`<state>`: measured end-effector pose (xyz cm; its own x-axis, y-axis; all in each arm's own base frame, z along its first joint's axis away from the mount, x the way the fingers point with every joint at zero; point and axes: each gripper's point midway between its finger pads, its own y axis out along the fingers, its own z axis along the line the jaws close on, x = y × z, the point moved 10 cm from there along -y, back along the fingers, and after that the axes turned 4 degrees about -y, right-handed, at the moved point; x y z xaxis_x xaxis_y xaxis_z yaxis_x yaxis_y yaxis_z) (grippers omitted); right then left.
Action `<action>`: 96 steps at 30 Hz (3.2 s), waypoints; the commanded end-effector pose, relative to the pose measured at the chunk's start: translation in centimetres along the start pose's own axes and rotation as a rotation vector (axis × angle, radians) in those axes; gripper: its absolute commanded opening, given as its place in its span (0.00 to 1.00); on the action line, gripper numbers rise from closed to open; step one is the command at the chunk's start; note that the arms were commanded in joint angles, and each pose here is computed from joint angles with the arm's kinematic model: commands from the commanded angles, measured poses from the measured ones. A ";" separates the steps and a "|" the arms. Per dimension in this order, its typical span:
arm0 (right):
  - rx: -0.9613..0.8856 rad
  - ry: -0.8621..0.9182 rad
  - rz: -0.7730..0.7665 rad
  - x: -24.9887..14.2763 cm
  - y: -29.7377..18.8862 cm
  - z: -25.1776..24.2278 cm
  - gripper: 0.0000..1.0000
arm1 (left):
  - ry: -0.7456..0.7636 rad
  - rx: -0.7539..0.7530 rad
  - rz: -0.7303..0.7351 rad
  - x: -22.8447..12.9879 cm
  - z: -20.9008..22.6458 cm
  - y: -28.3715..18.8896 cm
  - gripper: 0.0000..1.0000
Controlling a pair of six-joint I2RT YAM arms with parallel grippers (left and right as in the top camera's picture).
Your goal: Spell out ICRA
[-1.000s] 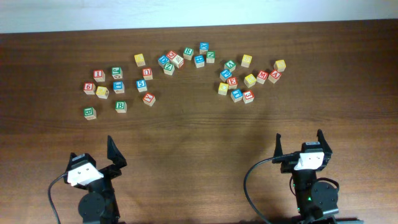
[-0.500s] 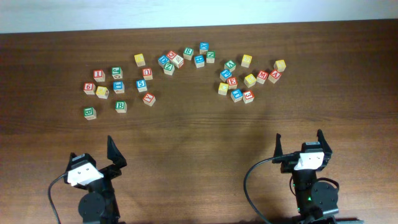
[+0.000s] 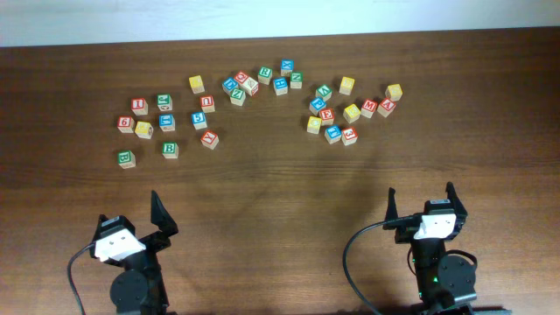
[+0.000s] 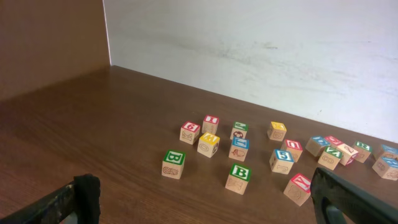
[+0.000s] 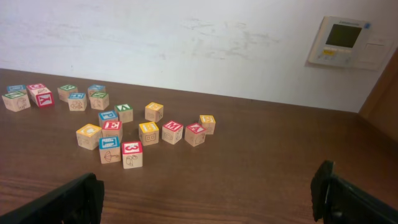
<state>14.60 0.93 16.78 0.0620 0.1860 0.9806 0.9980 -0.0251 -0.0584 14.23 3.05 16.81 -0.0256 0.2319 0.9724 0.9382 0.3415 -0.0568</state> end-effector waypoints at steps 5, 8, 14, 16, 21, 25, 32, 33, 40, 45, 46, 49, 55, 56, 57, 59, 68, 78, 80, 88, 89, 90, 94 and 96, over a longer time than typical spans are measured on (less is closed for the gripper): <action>0.001 0.005 0.006 -0.2 0.0 0.0 0.98 | 0.021 0.003 0.003 -0.1 0.0 0.0 0.99; 0.001 0.005 0.006 -0.2 0.0 0.0 0.98 | 0.021 0.004 0.003 -0.1 0.0 0.0 0.99; 0.001 0.005 0.006 -0.2 0.0 0.0 0.98 | 0.021 0.003 0.003 -0.1 0.0 0.0 0.99; 0.001 0.005 0.006 -0.2 0.0 0.0 0.98 | 0.021 0.004 0.003 -0.1 0.0 0.0 0.99; 0.001 0.005 0.006 -0.2 0.0 0.0 0.98 | 0.021 0.003 0.003 -0.1 0.0 0.0 0.99; 0.001 0.005 0.006 -0.2 0.0 0.0 0.98 | 0.021 0.003 0.003 -0.1 0.0 0.0 0.99; 0.001 0.004 0.006 -0.2 0.0 0.0 0.98 | 0.017 -0.148 0.023 -0.1 -1.1 -0.1 0.99; 0.001 0.005 0.006 -0.2 0.0 0.0 0.98 | 0.012 -0.192 0.005 0.2 -1.5 -0.2 0.99; 0.001 0.005 0.006 -0.2 0.0 0.0 0.98 | -0.007 -0.301 -0.124 2.2 -2.4 -0.5 0.99; 0.001 0.005 0.006 -0.2 0.0 0.0 0.98 | -0.014 -0.378 -0.210 4.3 -3.2 -1.2 0.99; 0.001 0.005 0.006 -0.2 0.0 0.0 0.98 | -0.014 -0.383 -0.217 4.7 -3.3 -1.3 0.99; 0.001 0.005 0.006 -0.2 0.0 0.0 0.98 | -0.015 -0.405 -0.240 6.5 -3.7 -2.1 0.99; 0.001 0.005 0.006 -0.2 0.0 0.0 0.98 | -0.003 -0.434 -0.175 12.2 -4.3 -5.8 0.99; 0.001 0.005 0.006 -0.2 0.0 0.0 0.98 | -0.001 -0.430 -0.161 13.5 -4.4 -6.8 0.99; 0.001 0.005 0.006 -0.2 0.0 0.0 0.98 | 0.001 -0.428 -0.150 14.5 -4.4 -7.5 0.99; 0.001 0.005 0.006 -0.2 0.0 0.0 0.98 | 0.053 -0.449 -0.150 16.8 -4.7 -9.1 0.99; 0.001 0.005 0.006 -0.2 0.0 0.0 0.98 | 0.166 -0.505 -0.180 26.0 -6.4 -12.9 0.99; 0.001 0.005 0.006 -0.2 0.0 0.0 0.98 | 0.165 -0.519 -0.230 28.9 -7.3 -12.6 0.99; 0.001 0.005 0.006 -0.2 0.0 0.0 0.98 | 0.164 -0.520 -0.236 29.0 -7.3 -12.6 0.99; 0.001 0.005 0.006 -0.2 0.0 0.0 0.98 | 0.167 -0.510 -0.165 28.0 -7.1 -12.4 0.99; 0.001 0.005 0.006 -0.2 0.0 0.0 0.98 | 0.168 -0.508 -0.146 27.8 -7.1 -12.3 0.99; 0.001 0.005 0.006 -0.2 0.0 0.0 0.98 | 0.168 -0.506 -0.134 27.6 -7.0 -12.3 0.99; 0.001 0.005 0.006 -0.2 0.0 0.0 0.98 | 0.170 -0.523 -0.112 27.3 -7.1 -12.3 0.92; 0.001 0.005 0.006 -0.2 0.0 0.0 0.98 | 0.174 -0.565 -0.107 27.2 -7.4 -12.4 0.33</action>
<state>14.60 0.94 16.77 0.0623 0.1861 0.9806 0.9980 -0.0247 -0.0588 4.44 -1.10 45.36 -0.1144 0.0724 0.9908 0.9846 -0.1243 0.1228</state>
